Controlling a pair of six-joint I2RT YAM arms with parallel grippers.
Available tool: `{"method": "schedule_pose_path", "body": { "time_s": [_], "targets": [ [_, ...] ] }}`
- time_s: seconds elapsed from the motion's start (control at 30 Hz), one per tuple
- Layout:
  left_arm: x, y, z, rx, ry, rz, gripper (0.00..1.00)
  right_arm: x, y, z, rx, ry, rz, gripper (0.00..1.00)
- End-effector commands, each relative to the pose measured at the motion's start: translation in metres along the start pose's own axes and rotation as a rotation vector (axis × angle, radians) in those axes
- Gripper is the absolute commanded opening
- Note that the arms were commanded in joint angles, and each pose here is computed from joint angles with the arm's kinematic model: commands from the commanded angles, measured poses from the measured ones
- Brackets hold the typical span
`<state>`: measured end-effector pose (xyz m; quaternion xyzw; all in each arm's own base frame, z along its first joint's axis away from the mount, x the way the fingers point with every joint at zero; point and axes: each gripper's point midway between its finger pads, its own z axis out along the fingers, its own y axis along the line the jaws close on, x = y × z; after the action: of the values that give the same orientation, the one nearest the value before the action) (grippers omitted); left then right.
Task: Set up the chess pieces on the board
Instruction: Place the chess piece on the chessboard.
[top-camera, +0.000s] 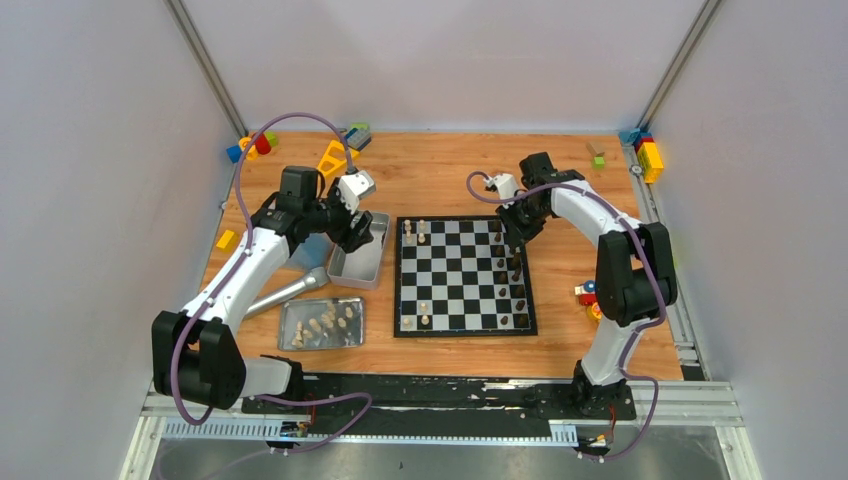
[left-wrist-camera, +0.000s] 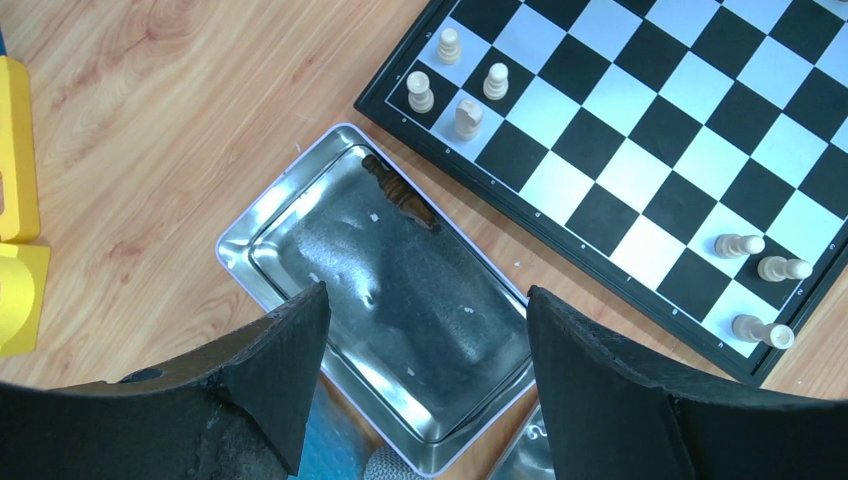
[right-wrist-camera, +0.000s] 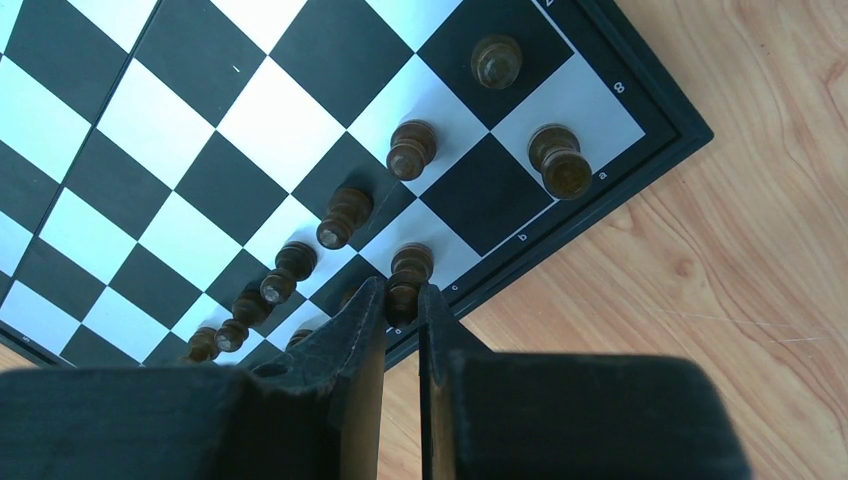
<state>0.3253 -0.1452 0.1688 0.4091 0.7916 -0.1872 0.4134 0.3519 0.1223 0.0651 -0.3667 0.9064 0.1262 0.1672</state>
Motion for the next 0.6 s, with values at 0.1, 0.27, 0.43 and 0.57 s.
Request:
{"method": "schedule_pose_path", "body": {
  "time_s": [0.1, 0.27, 0.43, 0.57],
  "targets": [
    [-0.018, 0.008, -0.008, -0.03, -0.045, 0.014, 0.8, -0.003, -0.006, 0.003, 0.017, -0.014, -0.013, 0.06],
    [-0.017, 0.008, -0.007, -0.029, -0.041, 0.014, 0.8, 0.0, -0.006, 0.004, 0.018, -0.006, -0.011, 0.1],
    [-0.015, 0.009, -0.008, -0.034, -0.036, 0.018, 0.8, 0.0, -0.005, 0.001, 0.026, -0.01, -0.015, 0.22],
    [-0.014, 0.011, -0.007, -0.041, -0.029, 0.021, 0.8, -0.007, -0.006, -0.008, 0.041, -0.036, -0.019, 0.37]
  ]
}}
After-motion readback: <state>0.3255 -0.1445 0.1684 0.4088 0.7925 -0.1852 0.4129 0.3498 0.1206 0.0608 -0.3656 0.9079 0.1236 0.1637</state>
